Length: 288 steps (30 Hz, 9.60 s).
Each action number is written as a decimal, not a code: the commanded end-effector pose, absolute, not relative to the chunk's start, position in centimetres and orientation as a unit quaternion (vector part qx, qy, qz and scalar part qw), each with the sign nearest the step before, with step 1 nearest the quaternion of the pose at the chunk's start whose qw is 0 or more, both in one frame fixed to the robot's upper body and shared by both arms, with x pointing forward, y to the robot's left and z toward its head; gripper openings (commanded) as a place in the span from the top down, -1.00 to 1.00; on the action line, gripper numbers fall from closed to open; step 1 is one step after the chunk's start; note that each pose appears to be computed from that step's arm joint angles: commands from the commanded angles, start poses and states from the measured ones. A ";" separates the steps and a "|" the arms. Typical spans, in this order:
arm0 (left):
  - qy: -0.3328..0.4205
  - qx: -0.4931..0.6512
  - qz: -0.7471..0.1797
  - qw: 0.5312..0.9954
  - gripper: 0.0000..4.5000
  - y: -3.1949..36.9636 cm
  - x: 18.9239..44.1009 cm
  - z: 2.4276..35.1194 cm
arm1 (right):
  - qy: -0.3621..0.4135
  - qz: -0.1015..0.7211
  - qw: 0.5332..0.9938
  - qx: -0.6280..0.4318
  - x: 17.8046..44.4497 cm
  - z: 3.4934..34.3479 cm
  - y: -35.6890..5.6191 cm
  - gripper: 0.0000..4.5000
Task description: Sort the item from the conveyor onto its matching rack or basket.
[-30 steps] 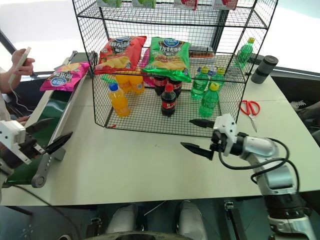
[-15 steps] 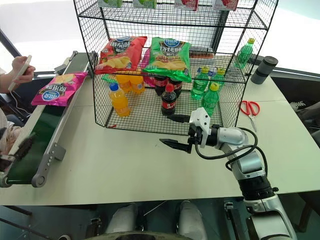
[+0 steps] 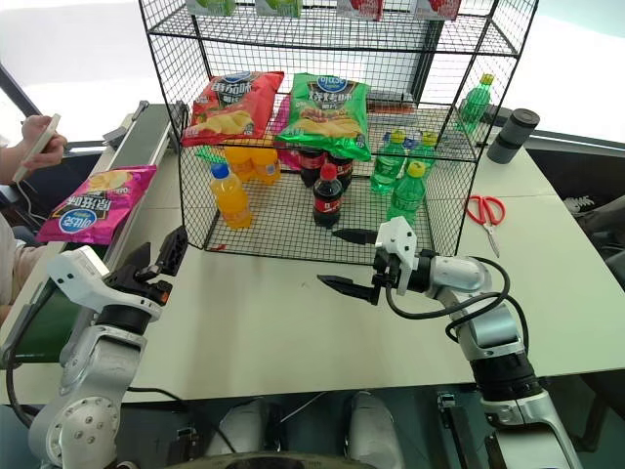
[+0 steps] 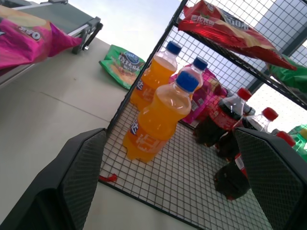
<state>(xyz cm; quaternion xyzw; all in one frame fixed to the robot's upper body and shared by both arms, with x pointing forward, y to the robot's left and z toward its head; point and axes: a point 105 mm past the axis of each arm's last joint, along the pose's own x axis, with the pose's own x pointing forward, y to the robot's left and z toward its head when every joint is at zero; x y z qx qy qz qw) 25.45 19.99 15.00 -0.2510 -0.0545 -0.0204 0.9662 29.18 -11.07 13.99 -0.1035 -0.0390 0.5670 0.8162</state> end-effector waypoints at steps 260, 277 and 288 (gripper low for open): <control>-0.196 -0.006 -0.458 0.867 -1.00 8.5 29.6 20.2 | -0.180 -0.077 0.754 -0.627 39.6 27.2 -25.3 0.99; -0.201 -0.005 -0.457 0.866 -1.00 8.1 29.2 20.1 | -0.155 -0.074 0.786 -0.593 40.1 27.0 -26.0 -0.52; -0.199 -0.003 -0.456 0.867 -1.00 7.9 29.2 19.8 | -0.136 0.028 0.824 -0.550 37.6 27.9 -25.7 -0.98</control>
